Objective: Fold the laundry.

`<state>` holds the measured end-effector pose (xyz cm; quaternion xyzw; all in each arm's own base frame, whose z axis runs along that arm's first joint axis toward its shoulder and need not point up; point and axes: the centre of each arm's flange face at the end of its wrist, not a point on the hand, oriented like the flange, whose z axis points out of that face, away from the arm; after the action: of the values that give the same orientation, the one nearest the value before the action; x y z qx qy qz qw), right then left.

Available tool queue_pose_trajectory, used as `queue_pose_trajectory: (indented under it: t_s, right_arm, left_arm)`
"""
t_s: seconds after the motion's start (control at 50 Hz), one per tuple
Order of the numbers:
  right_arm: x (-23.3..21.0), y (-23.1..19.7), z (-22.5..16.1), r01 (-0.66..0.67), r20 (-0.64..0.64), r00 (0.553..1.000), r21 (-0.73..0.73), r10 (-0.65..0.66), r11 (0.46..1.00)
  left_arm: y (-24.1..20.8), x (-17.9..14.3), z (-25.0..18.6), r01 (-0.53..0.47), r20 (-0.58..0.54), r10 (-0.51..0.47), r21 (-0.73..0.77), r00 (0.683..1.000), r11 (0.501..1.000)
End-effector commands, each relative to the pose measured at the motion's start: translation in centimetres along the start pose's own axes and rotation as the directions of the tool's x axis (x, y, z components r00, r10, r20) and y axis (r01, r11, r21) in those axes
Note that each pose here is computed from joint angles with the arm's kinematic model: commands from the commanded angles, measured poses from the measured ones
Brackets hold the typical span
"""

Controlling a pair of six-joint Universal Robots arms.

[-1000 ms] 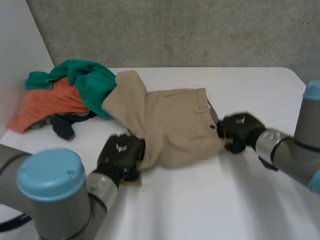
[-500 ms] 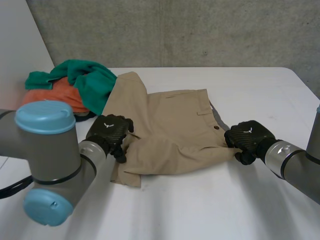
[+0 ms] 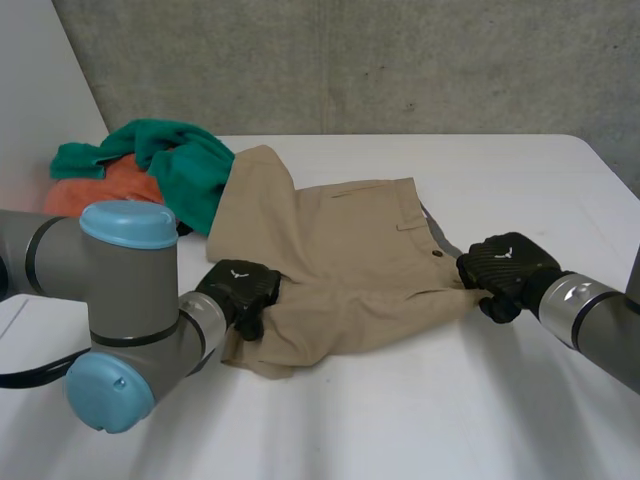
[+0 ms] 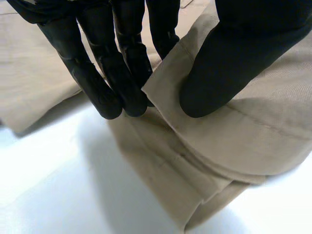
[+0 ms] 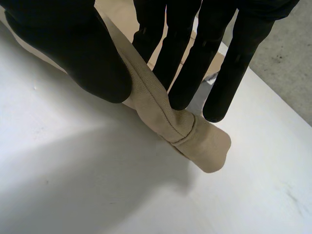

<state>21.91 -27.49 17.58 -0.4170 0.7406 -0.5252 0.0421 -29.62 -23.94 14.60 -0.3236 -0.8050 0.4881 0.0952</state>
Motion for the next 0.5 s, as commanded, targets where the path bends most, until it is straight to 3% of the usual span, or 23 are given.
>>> queue_pose_trajectory:
  t_s: [0.02, 0.1, 0.16, 0.24, 0.26, 0.3, 0.36, 0.4, 0.5]
  right_arm:
    - [0.2, -1.5, -2.9, 0.082, 0.053, 0.995, -0.048, -0.08, 0.995]
    - [0.4, -1.8, -5.8, 0.216, 0.143, 0.97, -0.136, -0.196, 0.967]
    - [-0.3, -1.6, -8.0, 0.323, 0.271, 0.926, -0.205, -0.263, 0.924]
    - [-1.9, -1.0, -10.4, 0.443, 0.482, 0.826, -0.237, -0.292, 0.864]
    - [-2.6, -0.8, -11.1, 0.472, 0.545, 0.788, -0.237, -0.287, 0.849]
    - [-3.0, -0.7, -11.4, 0.485, 0.575, 0.769, -0.243, -0.278, 0.84]
    - [-2.9, -0.3, -10.9, 0.494, 0.575, 0.77, -0.264, -0.277, 0.828]
    - [-2.6, -0.2, -10.3, 0.491, 0.559, 0.782, -0.278, -0.277, 0.826]
    - [-0.6, -0.8, -7.4, 0.406, 0.417, 0.871, -0.309, -0.261, 0.86]
  left_arm:
    - [-0.5, 0.4, -2.4, -0.012, 0.005, 0.012, -0.033, 1.0, 0.999]
    - [-1.2, 1.3, -6.4, -0.072, -0.053, 0.068, -0.069, 0.996, 0.995]
    - [-0.7, 1.9, -8.5, -0.143, -0.092, 0.133, -0.118, 0.987, 0.983]
    - [0.6, 3.3, -11.3, -0.305, -0.189, 0.269, -0.201, 0.944, 0.931]
    - [1.2, 4.0, -12.3, -0.38, -0.238, 0.328, -0.221, 0.914, 0.898]
    - [1.6, 4.7, -13.0, -0.45, -0.279, 0.384, -0.228, 0.88, 0.864]
    - [2.0, 5.0, -13.3, -0.539, -0.306, 0.463, -0.242, 0.832, 0.807]
    - [1.9, 4.8, -12.7, -0.554, -0.291, 0.485, -0.244, 0.825, 0.796]
    - [-1.3, 3.8, -9.1, -0.545, -0.138, 0.528, -0.19, 0.838, 0.817]
